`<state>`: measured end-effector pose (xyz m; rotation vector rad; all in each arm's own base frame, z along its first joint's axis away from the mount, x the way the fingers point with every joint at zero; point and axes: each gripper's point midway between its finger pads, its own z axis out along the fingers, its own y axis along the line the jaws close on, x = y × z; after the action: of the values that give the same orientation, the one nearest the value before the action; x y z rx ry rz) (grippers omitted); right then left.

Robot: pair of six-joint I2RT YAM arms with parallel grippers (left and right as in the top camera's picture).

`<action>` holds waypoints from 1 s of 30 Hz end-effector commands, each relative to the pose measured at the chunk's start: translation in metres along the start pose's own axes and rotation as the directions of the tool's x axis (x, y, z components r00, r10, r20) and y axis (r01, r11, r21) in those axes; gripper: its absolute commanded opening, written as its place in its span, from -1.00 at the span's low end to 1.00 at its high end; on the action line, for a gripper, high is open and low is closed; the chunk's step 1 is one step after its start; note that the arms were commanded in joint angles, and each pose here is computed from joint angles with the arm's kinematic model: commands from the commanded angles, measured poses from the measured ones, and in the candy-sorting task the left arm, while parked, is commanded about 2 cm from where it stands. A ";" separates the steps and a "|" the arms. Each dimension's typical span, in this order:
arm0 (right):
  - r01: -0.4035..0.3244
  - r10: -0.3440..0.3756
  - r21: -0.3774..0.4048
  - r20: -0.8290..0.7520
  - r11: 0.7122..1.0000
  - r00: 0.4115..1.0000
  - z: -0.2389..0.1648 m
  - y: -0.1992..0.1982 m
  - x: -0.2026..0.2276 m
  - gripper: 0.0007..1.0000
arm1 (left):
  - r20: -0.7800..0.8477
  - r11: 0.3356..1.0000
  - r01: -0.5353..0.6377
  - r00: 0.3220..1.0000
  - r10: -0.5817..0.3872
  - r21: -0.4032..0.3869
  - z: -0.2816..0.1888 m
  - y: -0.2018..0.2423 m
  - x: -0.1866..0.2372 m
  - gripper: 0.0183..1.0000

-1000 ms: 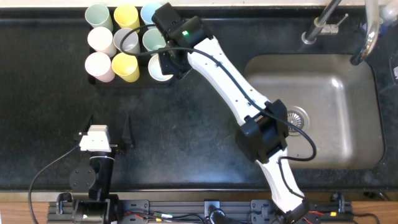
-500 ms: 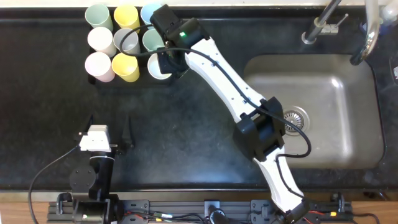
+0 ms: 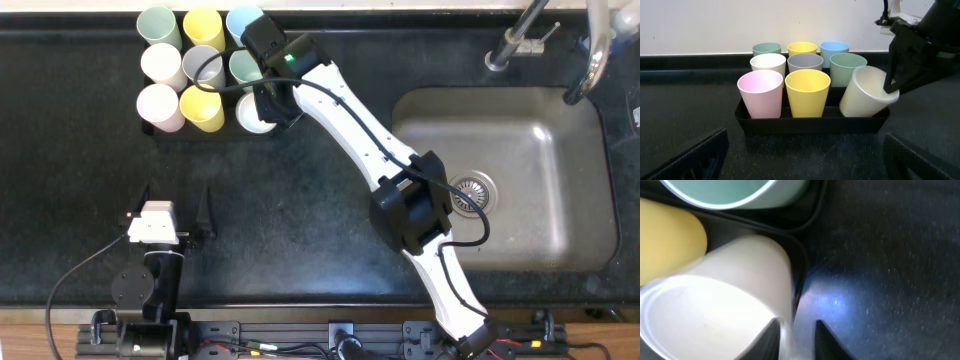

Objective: Store Cups

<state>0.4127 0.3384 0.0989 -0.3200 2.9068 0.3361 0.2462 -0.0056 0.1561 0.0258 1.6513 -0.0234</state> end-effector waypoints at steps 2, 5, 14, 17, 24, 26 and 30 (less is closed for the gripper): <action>0.015 -0.014 -0.019 0.035 1.000 0.999 -0.011 0.010 -0.006 -0.21 | 0.004 1.000 0.011 1.000 -0.011 0.008 0.000 -0.001 -0.001 1.00; 0.011 -0.009 -0.029 0.063 1.000 0.998 -0.024 0.010 -0.012 -0.06 | 0.004 1.000 0.011 1.000 -0.011 0.008 0.000 -0.001 -0.001 1.00; 0.097 -0.037 -0.123 0.419 0.988 0.907 -0.195 0.004 -0.050 0.49 | 0.004 1.000 0.011 1.000 -0.011 0.008 0.000 -0.001 -0.001 1.00; 0.150 -0.095 -0.070 0.506 0.986 0.857 -0.265 -0.024 -0.034 1.00 | 0.004 1.000 0.011 1.000 -0.011 0.008 0.000 -0.001 -0.001 1.00; 0.020 -0.035 0.032 0.619 0.999 0.785 -0.367 -0.119 0.008 1.00 | 0.004 1.000 0.011 1.000 -0.011 0.008 0.000 -0.001 -0.001 1.00; 0.021 -0.066 0.077 0.659 0.997 0.749 -0.392 -0.136 0.024 1.00 | 0.004 1.000 0.011 1.000 -0.011 0.008 0.000 -0.001 -0.001 1.00; -0.031 -0.106 0.177 0.709 0.984 0.697 -0.414 -0.181 0.065 1.00 | 0.004 1.000 0.011 1.000 -0.011 0.008 0.000 -0.001 -0.001 1.00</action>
<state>0.3535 0.0883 0.4358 -0.1343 2.1855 0.2540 0.2462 -0.0057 0.1561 0.0261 1.6513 -0.0237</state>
